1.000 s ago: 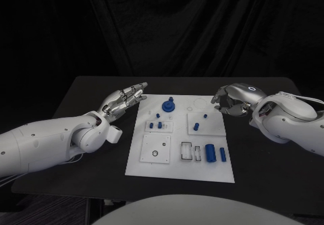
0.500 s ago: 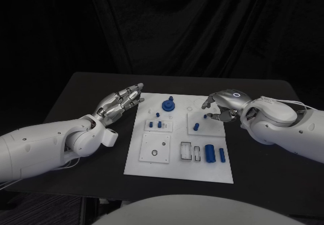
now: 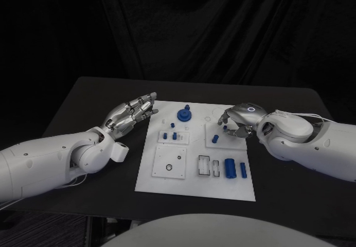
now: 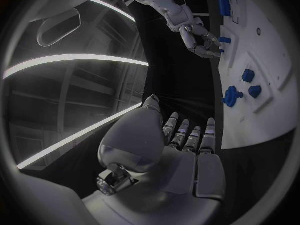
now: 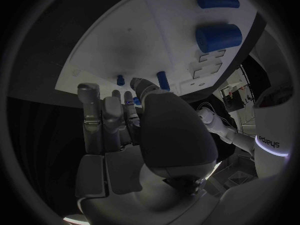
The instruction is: Assemble the parts on the task board
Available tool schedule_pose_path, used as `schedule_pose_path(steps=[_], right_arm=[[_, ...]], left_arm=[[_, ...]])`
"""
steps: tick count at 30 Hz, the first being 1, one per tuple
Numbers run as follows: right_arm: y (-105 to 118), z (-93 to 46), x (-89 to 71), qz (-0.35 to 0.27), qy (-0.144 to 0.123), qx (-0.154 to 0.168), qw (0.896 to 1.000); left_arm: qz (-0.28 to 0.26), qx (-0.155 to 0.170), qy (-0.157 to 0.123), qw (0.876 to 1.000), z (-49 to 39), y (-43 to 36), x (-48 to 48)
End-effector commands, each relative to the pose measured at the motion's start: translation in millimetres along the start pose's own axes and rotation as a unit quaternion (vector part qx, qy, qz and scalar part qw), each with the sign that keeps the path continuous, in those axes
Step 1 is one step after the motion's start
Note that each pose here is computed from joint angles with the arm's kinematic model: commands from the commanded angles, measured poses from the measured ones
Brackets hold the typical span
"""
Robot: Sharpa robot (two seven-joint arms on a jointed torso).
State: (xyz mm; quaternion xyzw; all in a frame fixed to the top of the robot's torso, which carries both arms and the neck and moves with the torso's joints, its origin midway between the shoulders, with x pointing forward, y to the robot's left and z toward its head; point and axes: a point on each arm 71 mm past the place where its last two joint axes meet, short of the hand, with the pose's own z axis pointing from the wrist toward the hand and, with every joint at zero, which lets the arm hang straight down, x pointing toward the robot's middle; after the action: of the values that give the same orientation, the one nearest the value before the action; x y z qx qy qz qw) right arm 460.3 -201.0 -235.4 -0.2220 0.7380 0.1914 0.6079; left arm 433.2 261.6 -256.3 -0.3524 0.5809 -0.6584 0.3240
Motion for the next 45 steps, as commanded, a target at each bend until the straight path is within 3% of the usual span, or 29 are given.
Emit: schedule_pose_path(steps=[1,45], right_arm=[[-2.2,1.0,4.2,-0.013,0.008,0.012,1.000],[-9.1,2.8,6.7,-0.010,-0.038,-0.007,0.999]], left_arm=[[-0.012,0.057,0.007,0.998,0.4,-7.6,2.0],[-0.021,0.033,0.018,0.999,2.9,-0.1,5.7]])
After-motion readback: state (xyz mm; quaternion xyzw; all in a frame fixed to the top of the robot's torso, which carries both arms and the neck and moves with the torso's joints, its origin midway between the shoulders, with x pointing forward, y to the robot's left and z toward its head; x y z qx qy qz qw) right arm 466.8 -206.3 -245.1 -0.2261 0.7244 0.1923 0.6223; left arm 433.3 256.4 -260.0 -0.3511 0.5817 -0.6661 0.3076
